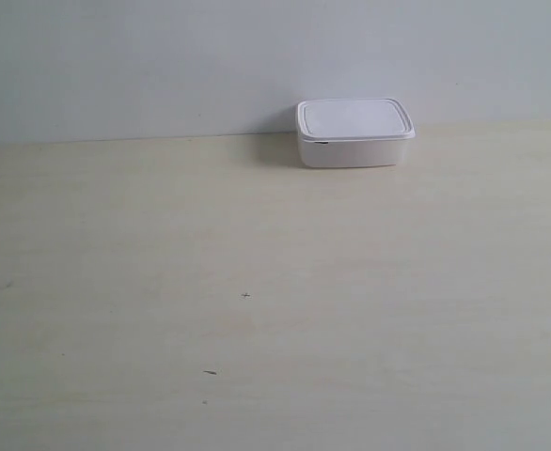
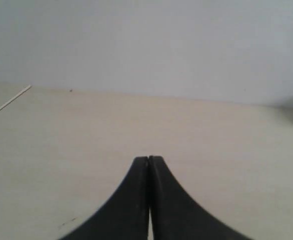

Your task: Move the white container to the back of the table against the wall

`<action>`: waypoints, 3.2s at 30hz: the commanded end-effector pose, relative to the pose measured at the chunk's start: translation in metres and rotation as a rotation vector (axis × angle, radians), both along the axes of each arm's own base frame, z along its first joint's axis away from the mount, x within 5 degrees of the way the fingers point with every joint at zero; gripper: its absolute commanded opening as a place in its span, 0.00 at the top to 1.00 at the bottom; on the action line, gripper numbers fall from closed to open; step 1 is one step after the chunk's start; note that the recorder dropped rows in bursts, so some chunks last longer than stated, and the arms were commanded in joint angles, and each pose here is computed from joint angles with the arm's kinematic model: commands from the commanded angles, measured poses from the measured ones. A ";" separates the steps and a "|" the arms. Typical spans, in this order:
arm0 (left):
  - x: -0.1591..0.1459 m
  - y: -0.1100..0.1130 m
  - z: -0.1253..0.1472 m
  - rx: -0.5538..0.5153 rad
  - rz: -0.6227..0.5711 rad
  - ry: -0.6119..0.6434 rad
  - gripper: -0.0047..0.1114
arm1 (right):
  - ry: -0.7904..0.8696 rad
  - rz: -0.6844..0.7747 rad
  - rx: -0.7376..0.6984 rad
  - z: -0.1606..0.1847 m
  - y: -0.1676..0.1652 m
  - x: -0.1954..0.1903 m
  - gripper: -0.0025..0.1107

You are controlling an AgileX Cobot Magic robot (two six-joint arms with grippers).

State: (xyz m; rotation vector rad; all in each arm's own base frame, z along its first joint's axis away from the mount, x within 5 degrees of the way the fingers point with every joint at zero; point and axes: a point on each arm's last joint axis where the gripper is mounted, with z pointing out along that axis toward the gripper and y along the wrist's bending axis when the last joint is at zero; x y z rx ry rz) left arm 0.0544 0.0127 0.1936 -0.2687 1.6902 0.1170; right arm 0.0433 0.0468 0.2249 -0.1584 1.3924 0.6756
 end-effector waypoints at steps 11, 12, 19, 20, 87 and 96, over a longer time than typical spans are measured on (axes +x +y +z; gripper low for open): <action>-0.003 0.001 -0.013 0.063 -0.003 0.151 0.96 | -0.001 -0.002 -0.004 -0.001 0.000 0.000 0.98; -0.003 0.001 -0.013 0.063 -0.003 0.151 0.96 | -0.001 -0.002 -0.004 -0.001 0.000 0.000 0.98; -0.003 0.001 -0.013 0.063 -0.003 0.151 0.96 | -0.001 -0.002 -0.004 -0.001 0.000 0.000 0.98; -0.003 0.001 -0.013 0.063 -0.003 0.151 0.96 | -0.001 -0.002 -0.004 -0.001 0.000 0.000 0.98; -0.003 0.001 -0.013 0.063 -0.003 0.151 0.96 | 0.374 -0.550 -0.281 -0.040 -0.048 0.011 0.98; -0.003 0.001 -0.013 0.063 -0.003 0.151 0.96 | 0.374 -0.550 -0.281 -0.040 -0.048 0.011 0.98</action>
